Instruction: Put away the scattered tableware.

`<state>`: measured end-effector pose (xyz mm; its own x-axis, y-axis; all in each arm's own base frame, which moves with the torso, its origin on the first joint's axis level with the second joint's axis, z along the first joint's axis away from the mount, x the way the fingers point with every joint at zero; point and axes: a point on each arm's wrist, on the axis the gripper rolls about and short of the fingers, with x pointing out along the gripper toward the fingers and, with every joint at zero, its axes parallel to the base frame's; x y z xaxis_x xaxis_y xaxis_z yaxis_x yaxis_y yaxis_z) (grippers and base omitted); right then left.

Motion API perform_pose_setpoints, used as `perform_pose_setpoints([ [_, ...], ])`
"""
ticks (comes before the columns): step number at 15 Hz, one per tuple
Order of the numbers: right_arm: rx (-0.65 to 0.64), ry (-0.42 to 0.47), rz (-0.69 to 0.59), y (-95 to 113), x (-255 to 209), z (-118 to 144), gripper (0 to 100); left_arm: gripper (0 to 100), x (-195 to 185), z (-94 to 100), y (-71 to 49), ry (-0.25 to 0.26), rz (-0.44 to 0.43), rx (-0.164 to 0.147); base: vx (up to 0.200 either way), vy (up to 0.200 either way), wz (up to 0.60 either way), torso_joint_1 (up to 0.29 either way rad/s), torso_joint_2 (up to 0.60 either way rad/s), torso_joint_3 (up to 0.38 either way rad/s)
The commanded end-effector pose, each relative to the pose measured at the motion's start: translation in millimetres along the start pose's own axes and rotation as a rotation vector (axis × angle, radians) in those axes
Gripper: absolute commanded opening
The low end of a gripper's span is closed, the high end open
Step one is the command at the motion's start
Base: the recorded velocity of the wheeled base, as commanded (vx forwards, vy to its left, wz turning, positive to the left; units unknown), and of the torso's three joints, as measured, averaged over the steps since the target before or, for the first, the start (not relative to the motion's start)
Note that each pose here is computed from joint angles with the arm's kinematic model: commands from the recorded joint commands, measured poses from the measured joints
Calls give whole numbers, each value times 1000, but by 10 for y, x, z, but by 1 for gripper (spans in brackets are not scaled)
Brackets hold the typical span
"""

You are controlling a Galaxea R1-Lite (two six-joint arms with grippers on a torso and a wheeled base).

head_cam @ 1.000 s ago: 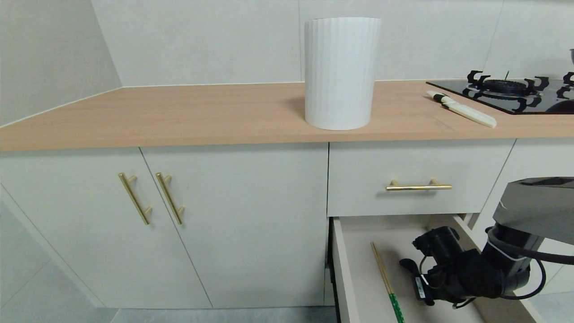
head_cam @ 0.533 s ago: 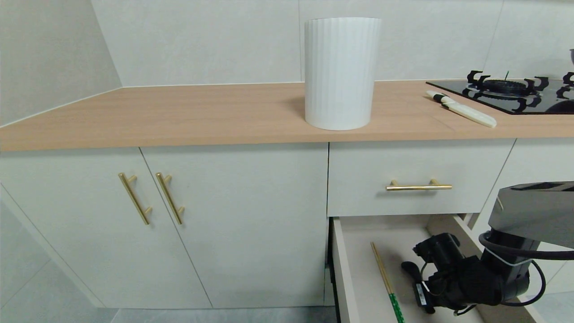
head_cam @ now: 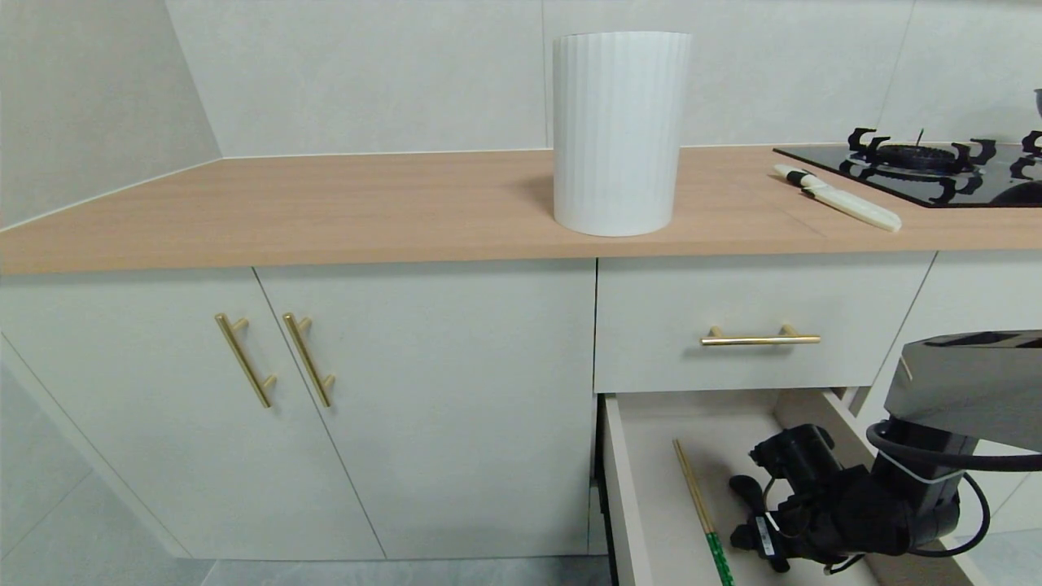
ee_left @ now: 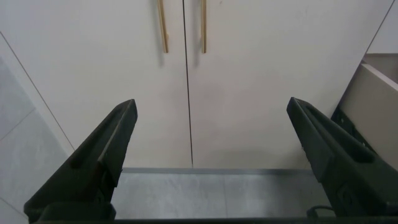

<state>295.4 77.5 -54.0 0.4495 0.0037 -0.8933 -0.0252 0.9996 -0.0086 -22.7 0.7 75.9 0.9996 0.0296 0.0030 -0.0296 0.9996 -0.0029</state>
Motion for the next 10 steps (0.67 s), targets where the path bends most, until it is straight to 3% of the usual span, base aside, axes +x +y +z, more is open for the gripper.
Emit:
perform_pose_setpoints([
  [1, 0, 2, -1, 0, 4, -4, 100, 100, 0, 0, 0, 0, 1, 0, 0, 0, 0, 0, 0, 0],
  [7, -1, -8, 0, 5, -24, 10, 100, 100, 0, -1, 0, 1, 0, 7, 0, 0, 0, 0, 0, 0],
  [10, 22, -161, 33, -20, -560, 213, 100, 100, 0, -1, 0, 1, 0, 1, 0, 0, 0, 0, 0, 0],
])
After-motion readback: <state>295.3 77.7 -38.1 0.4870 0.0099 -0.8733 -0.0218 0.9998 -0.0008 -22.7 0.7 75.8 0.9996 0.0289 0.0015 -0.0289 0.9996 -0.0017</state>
